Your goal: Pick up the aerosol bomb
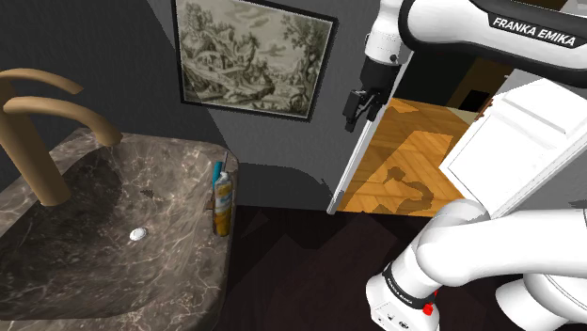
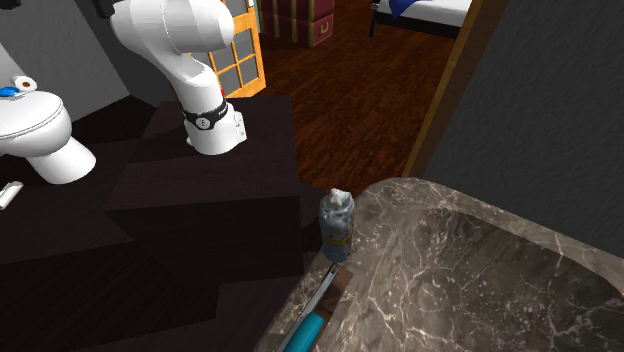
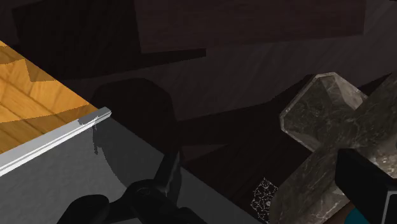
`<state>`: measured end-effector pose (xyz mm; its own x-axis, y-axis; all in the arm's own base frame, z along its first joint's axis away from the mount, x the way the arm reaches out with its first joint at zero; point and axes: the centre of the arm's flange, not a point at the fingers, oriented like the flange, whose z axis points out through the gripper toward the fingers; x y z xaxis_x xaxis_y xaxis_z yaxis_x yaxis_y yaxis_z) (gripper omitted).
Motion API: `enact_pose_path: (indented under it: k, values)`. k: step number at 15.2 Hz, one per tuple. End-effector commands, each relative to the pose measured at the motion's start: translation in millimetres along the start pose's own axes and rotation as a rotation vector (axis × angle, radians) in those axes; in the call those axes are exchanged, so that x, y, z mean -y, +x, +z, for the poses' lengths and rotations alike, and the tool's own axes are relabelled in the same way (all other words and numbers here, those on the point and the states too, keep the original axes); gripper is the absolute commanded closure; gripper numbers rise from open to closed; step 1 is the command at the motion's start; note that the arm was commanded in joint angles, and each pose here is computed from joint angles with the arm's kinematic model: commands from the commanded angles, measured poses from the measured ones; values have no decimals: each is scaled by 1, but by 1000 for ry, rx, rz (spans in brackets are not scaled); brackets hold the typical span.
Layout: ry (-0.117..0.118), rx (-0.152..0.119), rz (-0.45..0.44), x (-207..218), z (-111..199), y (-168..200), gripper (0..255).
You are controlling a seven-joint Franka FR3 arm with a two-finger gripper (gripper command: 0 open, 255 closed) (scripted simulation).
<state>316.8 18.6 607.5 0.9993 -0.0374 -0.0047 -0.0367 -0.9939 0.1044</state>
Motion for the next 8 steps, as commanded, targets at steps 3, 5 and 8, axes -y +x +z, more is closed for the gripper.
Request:
enact_pose_path:
  k: [3, 5, 8]
  values:
    - [8, -1, -37, 18, 10, 16, 0]
    - [16, -2, -74, 36, 20, 31, 0]
    - [29, -3, -129, 64, 34, 52, 0]
